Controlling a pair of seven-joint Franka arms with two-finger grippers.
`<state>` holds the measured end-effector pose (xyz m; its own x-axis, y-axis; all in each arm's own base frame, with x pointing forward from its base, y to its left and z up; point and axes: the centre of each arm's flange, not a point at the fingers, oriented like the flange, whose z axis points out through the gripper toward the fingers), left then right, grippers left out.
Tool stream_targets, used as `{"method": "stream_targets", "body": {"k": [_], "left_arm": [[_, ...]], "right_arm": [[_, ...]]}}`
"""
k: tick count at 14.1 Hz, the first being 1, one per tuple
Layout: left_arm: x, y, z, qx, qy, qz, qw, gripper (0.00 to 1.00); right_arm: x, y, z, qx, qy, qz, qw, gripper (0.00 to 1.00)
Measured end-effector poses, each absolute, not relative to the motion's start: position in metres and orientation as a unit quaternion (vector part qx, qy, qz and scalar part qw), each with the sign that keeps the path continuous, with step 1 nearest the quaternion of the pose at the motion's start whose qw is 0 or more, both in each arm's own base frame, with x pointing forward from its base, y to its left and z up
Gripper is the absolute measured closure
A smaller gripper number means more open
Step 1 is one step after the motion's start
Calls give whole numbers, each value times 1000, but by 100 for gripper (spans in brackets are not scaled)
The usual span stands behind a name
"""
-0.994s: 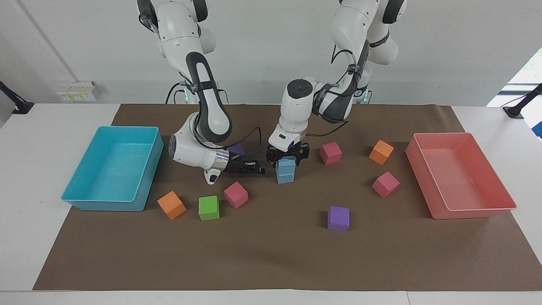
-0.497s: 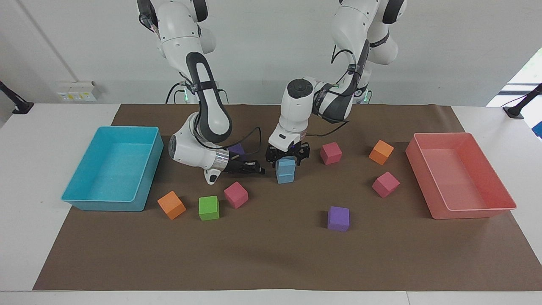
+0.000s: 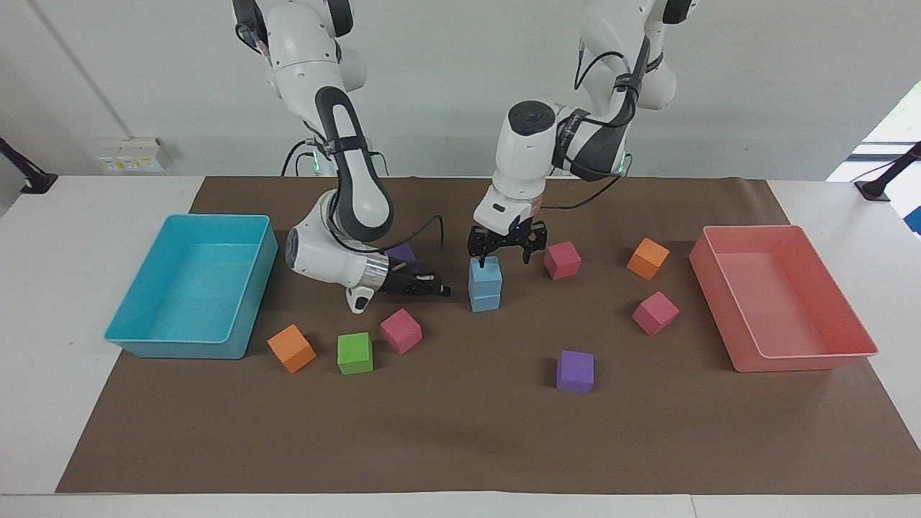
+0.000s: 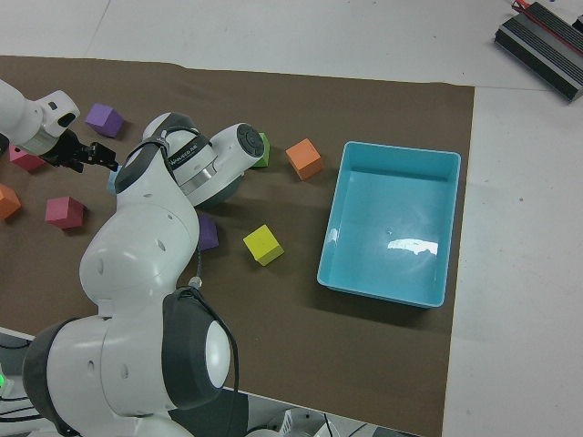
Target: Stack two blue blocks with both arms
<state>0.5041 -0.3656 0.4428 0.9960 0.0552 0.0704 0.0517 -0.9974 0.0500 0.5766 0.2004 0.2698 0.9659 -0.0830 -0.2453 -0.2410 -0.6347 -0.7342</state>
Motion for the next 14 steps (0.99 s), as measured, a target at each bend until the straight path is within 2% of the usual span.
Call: {"method": "stream_targets", "body": {"k": [4, 8, 9, 12, 14], "left_arm": [[513, -287, 476, 999, -6, 38, 16, 0], [531, -198, 503, 998, -35, 42, 9, 0], [536, -175, 512, 998, -41, 44, 9, 0], [547, -121, 553, 998, -53, 37, 22, 0], [552, -99, 575, 996, -75, 42, 22, 0]], "right_arm": [[582, 192, 301, -913, 70, 76, 394, 99], [589, 182, 353, -951, 46, 55, 301, 95], [590, 180, 365, -960, 32, 45, 273, 87], [593, 169, 389, -978, -9, 18, 207, 52], [596, 152, 398, -985, -26, 3, 169, 33]]}}
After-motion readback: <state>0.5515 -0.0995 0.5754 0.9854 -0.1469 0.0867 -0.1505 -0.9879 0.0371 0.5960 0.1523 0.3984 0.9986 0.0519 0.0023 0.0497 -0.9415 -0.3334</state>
